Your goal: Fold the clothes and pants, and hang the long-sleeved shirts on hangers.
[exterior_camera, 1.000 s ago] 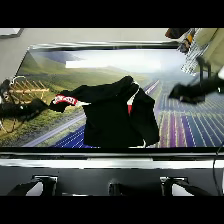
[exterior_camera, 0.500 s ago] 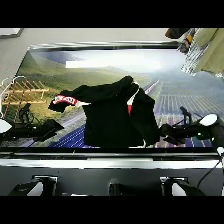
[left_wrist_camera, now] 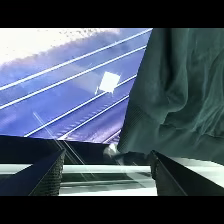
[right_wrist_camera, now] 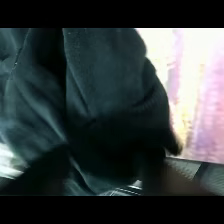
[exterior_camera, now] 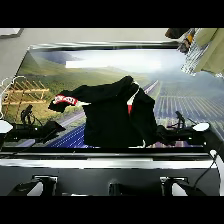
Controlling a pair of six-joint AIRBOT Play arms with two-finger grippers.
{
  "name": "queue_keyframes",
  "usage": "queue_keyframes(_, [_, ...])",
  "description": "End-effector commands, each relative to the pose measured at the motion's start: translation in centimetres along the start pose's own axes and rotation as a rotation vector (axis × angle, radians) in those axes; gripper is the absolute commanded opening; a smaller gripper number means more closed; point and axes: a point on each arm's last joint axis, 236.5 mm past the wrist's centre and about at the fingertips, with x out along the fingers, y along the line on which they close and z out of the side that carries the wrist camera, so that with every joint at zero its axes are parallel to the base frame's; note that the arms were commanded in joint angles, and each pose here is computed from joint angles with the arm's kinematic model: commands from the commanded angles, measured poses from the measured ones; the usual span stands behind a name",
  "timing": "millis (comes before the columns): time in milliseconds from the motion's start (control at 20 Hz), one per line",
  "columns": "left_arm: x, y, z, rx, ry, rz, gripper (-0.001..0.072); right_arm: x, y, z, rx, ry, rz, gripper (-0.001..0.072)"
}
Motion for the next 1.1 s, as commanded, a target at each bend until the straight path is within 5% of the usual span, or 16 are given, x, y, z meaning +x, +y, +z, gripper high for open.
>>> queue_keyframes(0, [0.6, -0.1, -0.5, -0.030, 0.036, -0.017, 0.0607, 1.6, 1.5, -1.5, -0.047, 0.067, 0.034, 0.0053])
queue_keyframes(1050, [12.1, -1.7, -6.2, 0.086, 0.176, -0.017, 0.0585, -3.5, 6.5, -5.0, -0.067, 0.015, 0.084, 0.0051])
